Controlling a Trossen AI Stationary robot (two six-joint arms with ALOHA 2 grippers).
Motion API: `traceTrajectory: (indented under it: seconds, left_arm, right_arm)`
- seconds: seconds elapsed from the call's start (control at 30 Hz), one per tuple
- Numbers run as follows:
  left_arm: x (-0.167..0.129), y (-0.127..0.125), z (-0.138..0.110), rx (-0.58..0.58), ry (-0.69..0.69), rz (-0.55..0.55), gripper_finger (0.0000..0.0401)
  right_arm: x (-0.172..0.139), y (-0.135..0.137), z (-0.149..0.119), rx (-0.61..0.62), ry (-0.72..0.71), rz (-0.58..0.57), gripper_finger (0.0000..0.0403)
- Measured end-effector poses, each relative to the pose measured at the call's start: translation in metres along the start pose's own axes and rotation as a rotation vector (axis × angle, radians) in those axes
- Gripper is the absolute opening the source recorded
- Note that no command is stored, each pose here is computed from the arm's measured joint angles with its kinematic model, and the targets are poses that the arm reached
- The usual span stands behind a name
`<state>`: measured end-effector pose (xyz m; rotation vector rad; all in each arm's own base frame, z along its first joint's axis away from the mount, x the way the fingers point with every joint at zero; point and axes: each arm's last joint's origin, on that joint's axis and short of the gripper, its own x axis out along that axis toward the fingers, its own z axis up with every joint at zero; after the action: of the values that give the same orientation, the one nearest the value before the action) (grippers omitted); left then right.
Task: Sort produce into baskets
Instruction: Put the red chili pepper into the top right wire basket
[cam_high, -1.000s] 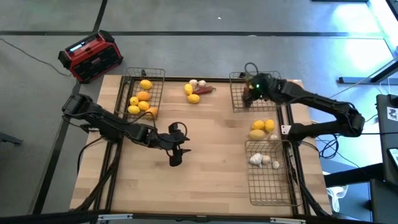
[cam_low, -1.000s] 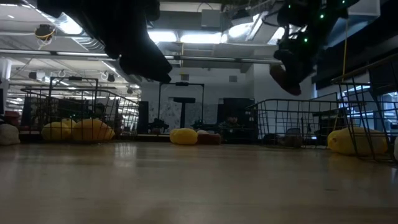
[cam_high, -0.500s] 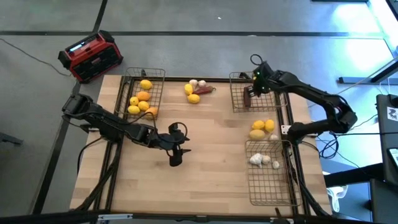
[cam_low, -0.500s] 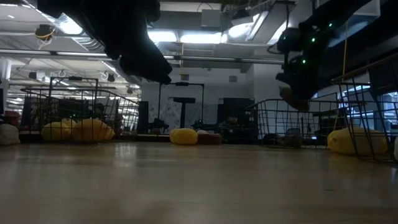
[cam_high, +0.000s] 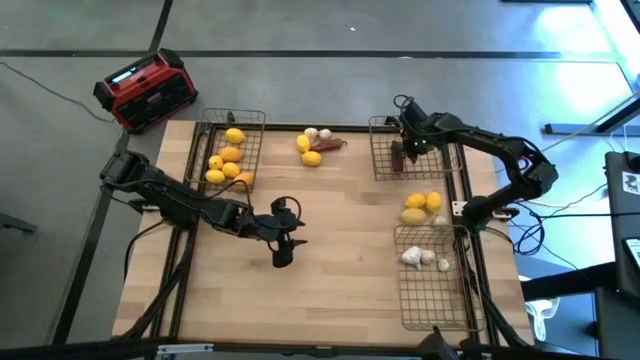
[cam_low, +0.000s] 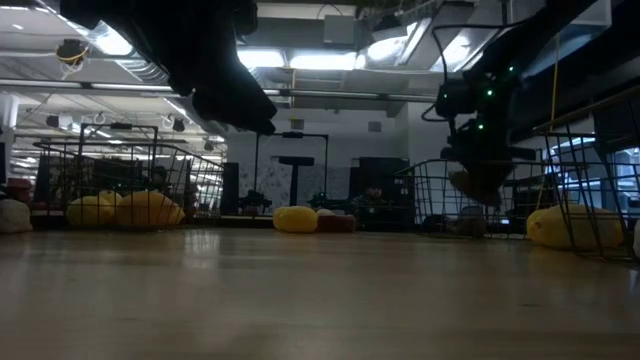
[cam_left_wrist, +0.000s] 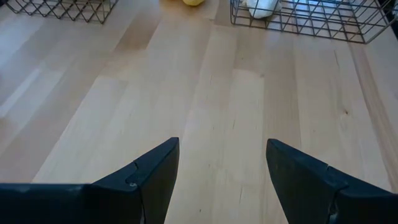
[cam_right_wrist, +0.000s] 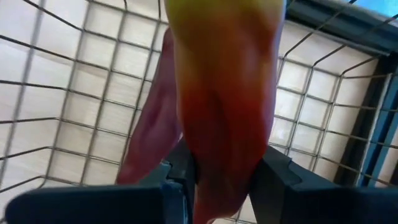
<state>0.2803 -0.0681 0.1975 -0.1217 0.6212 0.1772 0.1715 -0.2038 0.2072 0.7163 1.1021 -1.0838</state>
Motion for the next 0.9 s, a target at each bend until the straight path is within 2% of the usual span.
traceTrajectory:
  seconds: [0.53, 0.9]
  left_arm:
    - [0.0, 0.0, 0.0, 0.001, 0.0, 0.0, 0.0237]
    - [0.0, 0.0, 0.0, 0.001, -0.001, 0.0, 0.0237]
  right_arm:
    - [0.033, 0.005, -0.001, -0.023, 0.124, -0.055, 0.0102]
    - [0.036, 0.006, -0.002, -0.028, 0.138, -0.059, 0.0102]
